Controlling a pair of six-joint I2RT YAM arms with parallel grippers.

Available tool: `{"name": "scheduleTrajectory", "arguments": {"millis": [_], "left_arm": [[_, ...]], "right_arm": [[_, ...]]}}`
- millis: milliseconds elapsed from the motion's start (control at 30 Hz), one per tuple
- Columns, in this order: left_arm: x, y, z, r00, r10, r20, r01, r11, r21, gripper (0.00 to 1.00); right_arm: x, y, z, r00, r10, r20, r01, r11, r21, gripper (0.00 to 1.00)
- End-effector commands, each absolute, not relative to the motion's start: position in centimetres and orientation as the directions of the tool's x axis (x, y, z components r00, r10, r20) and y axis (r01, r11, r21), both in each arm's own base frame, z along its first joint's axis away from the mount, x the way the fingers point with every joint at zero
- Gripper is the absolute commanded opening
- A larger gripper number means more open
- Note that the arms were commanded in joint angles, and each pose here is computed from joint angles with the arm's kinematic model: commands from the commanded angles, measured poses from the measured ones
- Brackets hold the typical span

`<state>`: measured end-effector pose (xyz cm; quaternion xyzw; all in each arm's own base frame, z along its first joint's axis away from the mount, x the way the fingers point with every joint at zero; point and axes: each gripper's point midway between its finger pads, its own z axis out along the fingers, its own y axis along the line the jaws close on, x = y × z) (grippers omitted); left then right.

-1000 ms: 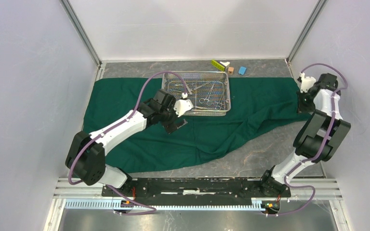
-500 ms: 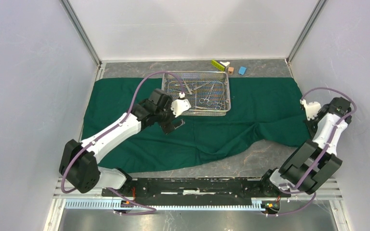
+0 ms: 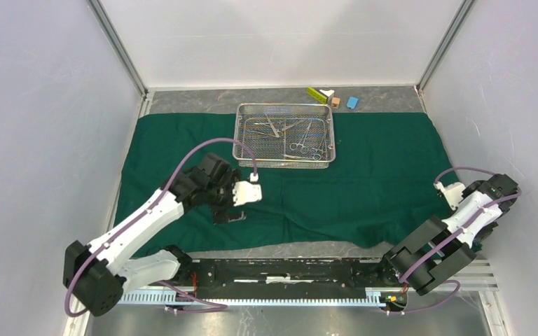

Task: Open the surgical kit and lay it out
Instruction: Smooth out the surgical kit at the center of the board.

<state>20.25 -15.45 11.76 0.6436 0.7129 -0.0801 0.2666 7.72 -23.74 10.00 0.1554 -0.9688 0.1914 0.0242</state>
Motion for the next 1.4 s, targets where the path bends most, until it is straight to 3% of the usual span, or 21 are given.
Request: {"name": "scheduleTrajectory", "arguments": {"millis": [0,233,400,467,600,833,967,1267,1367], "left_arm": [[17.0,-14.1,11.8,0.149,0.878,-0.455,0.970,-0.040,0.239,0.99],[14.8,-13.7,12.6,0.218,0.855,-0.470,0.967,-0.124,0.223,0.98],[14.3,-12.9,11.7,0.246,0.870,-0.427,0.965,-0.177,0.194,0.97],[14.0,-12.6,11.2,0.254,0.876,-0.411,0.965,-0.197,0.175,0.97],[13.5,-12.5,10.3,0.257,0.882,-0.395,0.966,-0.226,0.125,0.95],[11.6,-12.7,7.8,0.298,0.887,-0.352,0.950,-0.311,0.021,0.87],[10.6,-12.9,6.4,0.297,0.900,-0.319,0.946,-0.323,-0.031,0.79],[10.6,-12.2,2.6,0.327,0.920,-0.215,0.937,-0.346,-0.055,0.76],[10.5,-11.6,1.5,0.326,0.927,-0.186,0.937,-0.343,-0.071,0.69]], "right_arm": [[6.3,-24.8,10.5,-0.902,-0.380,0.203,-0.430,0.825,-0.366,0.00],[5.3,-26.1,10.7,-0.877,-0.397,0.271,-0.476,0.795,-0.375,0.00],[6.5,-26.7,10.5,-0.894,-0.392,0.218,-0.448,0.813,-0.373,0.00],[7.4,-27.1,10.6,-0.908,-0.382,0.173,-0.420,0.828,-0.372,0.09],[10.1,-26.8,11.2,-0.921,-0.388,0.032,-0.376,0.867,-0.327,0.40],[15.4,-22.9,12.0,-0.878,-0.434,-0.200,-0.396,0.895,-0.204,0.66],[17.6,-20.8,11.6,-0.855,-0.458,-0.243,-0.418,0.886,-0.200,0.66],[18.6,-19.2,9.8,-0.852,-0.469,-0.233,-0.441,0.882,-0.163,0.64],[18.4,-19.1,9.5,-0.852,-0.471,-0.228,-0.444,0.881,-0.161,0.64]]}}
